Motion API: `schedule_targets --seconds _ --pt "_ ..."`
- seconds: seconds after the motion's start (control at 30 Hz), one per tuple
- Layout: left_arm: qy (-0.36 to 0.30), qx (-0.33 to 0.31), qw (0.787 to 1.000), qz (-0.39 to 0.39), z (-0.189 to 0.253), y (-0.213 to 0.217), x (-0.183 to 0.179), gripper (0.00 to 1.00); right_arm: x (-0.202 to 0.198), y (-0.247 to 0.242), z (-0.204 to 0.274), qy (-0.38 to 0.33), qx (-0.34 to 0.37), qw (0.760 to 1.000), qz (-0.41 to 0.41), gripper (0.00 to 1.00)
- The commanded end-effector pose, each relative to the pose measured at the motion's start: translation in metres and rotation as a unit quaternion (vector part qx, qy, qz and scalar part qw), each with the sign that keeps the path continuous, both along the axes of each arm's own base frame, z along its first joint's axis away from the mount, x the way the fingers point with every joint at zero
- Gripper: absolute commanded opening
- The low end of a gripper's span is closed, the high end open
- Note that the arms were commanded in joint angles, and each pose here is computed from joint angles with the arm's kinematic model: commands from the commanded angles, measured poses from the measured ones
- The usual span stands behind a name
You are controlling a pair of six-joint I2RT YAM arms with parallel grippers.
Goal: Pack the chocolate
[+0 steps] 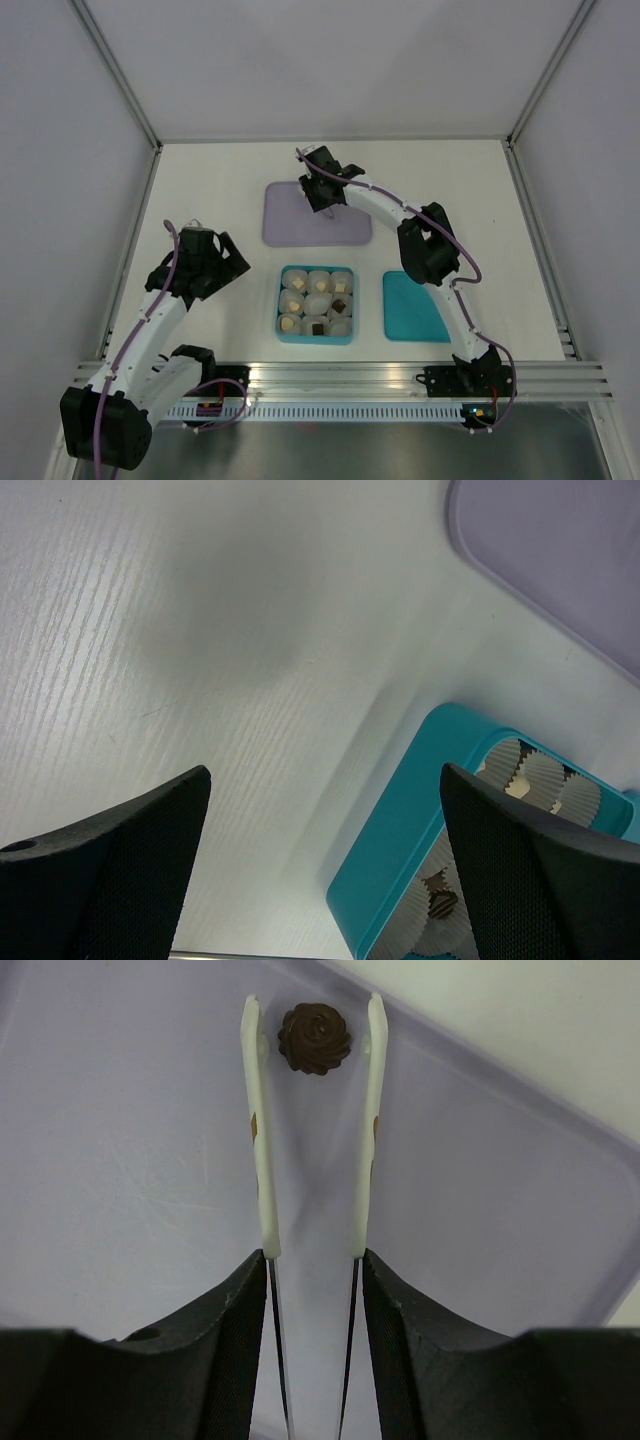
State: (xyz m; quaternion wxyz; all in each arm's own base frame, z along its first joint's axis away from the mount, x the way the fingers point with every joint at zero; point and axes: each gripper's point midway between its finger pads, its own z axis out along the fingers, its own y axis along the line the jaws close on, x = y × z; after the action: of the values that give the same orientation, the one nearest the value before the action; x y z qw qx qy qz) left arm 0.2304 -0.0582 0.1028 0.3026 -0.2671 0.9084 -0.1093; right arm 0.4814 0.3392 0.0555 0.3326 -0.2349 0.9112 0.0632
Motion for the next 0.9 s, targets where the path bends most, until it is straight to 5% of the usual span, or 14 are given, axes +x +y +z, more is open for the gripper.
schedule_targets --seconds 0.0,0.27,0.6,0.87 --pt "-0.014 0.007 1.0 -0.002 0.005 0.001 0.004 1.0 0.011 0.002 0.019 -0.025 0.009 0.999 -0.027 0.48" --pt "-0.019 0.006 1.0 -0.002 0.008 0.001 0.003 1.0 0.01 0.007 0.015 -0.019 0.019 0.999 -0.024 0.46" --pt "-0.02 0.005 1.0 -0.003 0.008 0.001 0.003 1.0 0.006 0.005 0.059 -0.059 0.047 0.997 -0.015 0.22" --pt "-0.021 0.0 1.0 -0.006 0.008 0.0 0.002 1.0 -0.058 -0.024 0.106 -0.11 0.055 0.992 -0.013 0.13"
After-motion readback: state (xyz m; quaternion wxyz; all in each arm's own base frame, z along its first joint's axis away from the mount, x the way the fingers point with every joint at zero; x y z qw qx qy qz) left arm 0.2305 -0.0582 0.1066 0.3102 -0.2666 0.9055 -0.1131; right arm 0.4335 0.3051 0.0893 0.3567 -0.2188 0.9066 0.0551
